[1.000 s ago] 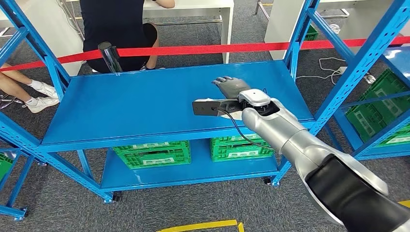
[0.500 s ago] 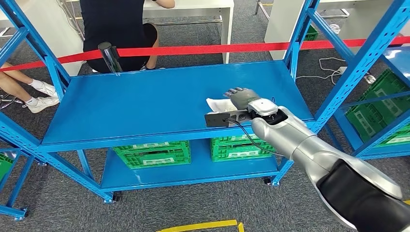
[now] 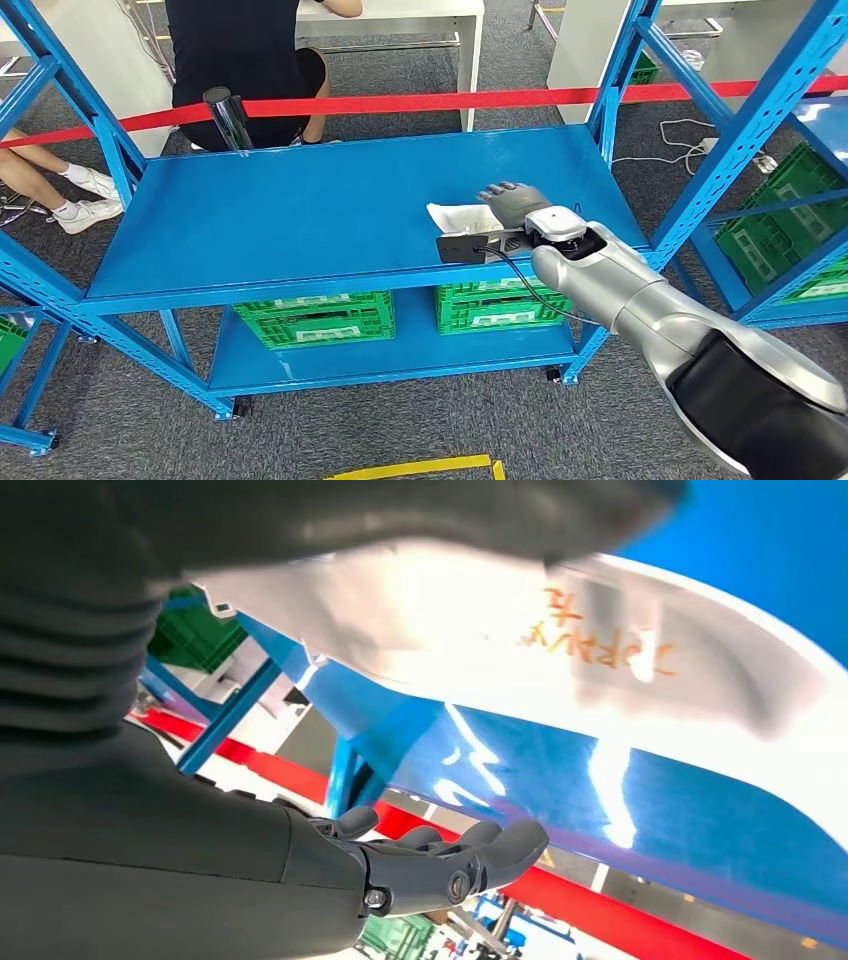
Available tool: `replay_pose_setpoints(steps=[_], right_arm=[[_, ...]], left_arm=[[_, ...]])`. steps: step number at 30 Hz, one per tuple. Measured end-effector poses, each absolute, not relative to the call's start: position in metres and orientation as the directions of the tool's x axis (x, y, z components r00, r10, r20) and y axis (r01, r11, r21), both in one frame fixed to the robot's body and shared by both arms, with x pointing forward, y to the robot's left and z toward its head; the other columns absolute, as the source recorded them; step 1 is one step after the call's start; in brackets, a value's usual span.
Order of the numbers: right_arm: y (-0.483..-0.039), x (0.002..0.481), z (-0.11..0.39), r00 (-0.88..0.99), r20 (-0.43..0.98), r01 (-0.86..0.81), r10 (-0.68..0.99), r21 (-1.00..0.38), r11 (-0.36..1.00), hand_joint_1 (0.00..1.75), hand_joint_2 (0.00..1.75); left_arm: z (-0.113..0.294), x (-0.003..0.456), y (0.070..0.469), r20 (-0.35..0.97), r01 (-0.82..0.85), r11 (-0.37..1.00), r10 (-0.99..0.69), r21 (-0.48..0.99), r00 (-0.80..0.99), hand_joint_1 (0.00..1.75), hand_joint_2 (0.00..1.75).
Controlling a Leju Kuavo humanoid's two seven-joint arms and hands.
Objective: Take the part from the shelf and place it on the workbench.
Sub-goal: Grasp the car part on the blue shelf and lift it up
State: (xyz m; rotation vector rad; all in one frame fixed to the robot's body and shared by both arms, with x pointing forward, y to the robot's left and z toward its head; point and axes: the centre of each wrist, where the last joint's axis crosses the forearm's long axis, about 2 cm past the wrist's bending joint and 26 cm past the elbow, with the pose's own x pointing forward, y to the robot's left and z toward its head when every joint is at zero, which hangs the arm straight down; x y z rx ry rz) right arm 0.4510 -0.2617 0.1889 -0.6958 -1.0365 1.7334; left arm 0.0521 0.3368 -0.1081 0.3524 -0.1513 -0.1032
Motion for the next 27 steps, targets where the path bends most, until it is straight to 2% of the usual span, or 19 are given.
replay_pose_setpoints(steps=[27], right_arm=[[-0.279,0.448,0.177,-0.341,0.007,-0.501,0.940,-0.847,-0.175,0.00,1.75]], left_arm=[[-0.109,0.047,0.337,0.125,0.073,0.934,-0.123,0.350,0.984,0.00,0.00]])
